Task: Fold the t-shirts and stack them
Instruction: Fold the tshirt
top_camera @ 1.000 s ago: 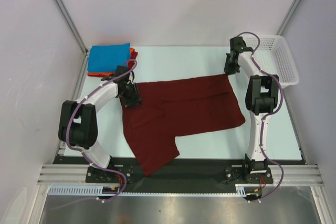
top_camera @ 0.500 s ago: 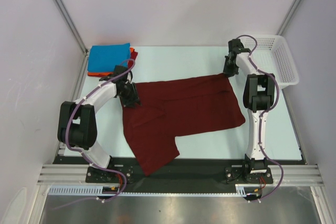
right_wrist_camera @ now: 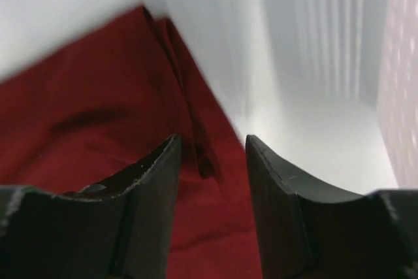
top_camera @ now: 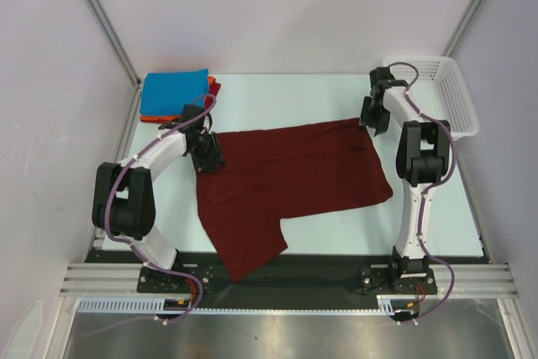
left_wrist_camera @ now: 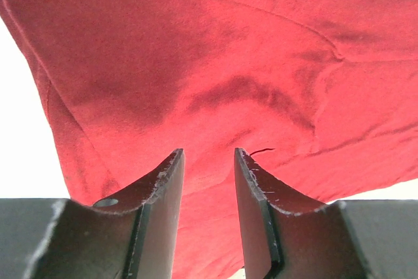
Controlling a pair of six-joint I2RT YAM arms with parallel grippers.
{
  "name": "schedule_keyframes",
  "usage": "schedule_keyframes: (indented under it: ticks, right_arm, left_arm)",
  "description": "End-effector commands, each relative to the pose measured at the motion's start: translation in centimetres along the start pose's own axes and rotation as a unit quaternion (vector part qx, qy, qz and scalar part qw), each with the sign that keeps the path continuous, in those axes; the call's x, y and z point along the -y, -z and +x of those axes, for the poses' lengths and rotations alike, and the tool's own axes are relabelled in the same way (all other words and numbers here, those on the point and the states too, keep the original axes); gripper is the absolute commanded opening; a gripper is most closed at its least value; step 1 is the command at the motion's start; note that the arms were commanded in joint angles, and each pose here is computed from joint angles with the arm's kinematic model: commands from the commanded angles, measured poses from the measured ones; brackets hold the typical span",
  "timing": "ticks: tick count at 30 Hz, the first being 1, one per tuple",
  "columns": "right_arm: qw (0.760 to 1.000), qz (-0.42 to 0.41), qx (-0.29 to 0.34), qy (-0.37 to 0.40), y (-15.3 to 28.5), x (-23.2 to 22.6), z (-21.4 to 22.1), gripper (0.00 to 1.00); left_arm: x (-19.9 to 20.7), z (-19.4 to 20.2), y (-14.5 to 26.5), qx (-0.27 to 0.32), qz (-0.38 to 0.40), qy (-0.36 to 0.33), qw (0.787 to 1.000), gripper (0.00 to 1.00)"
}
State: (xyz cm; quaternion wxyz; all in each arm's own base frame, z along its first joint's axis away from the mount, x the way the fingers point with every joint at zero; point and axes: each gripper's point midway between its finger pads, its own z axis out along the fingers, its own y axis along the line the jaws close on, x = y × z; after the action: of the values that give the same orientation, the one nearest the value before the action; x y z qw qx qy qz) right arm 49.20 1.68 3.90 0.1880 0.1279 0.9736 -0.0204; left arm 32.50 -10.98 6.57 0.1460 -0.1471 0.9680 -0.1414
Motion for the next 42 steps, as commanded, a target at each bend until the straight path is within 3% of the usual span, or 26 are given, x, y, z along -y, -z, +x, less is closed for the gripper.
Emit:
schedule_keyframes:
  ticks: [1,3,5,7,11,16,25,36,42]
  right_arm:
    - [0.999,-0.031,0.021,-0.026,4.2,0.2,0.0,0.48]
    - [0.999,-0.036,0.018,-0.030,4.3,0.3,0.9,0.44]
    - [0.998,-0.042,0.018,-0.032,4.4,0.1,1.2,0.31]
    - [0.998,-0.050,0.015,-0.029,4.5,-0.4,1.8,0.27]
    - [0.998,-0.050,0.019,-0.023,4.8,-0.6,2.0,0.24]
    - [0.998,-0.050,0.025,-0.015,4.9,-0.7,1.8,0.25]
    - [0.996,-0.071,0.003,-0.053,3.6,-0.8,3.1,0.41]
    - [0.983,-0.121,-0.017,-0.133,2.9,-2.1,4.3,0.43]
    - [0.977,-0.126,-0.027,-0.172,2.0,-1.1,4.4,0.36]
  left_arm:
    - [1.7,-2.0,1.5,0.029,0.034,-0.003,0.999,0.42]
    - [1.9,-2.1,1.3,0.027,0.037,-0.001,0.999,0.42]
    - [2.1,-1.9,1.1,0.020,0.042,0.004,0.999,0.42]
    - [2.1,-1.7,0.7,0.013,0.043,0.008,0.999,0.42]
    - [1.9,-0.9,0.4,0.000,0.045,0.017,0.999,0.41]
    - [1.5,-0.5,1.0,0.005,0.045,0.020,0.999,0.41]
    - [1.2,-0.4,2.1,0.013,0.046,0.024,0.999,0.42]
    - [1.3,-0.4,2.4,0.014,0.047,0.023,0.999,0.42]
    - [1.2,-0.4,2.5,0.013,0.046,0.019,0.999,0.42]
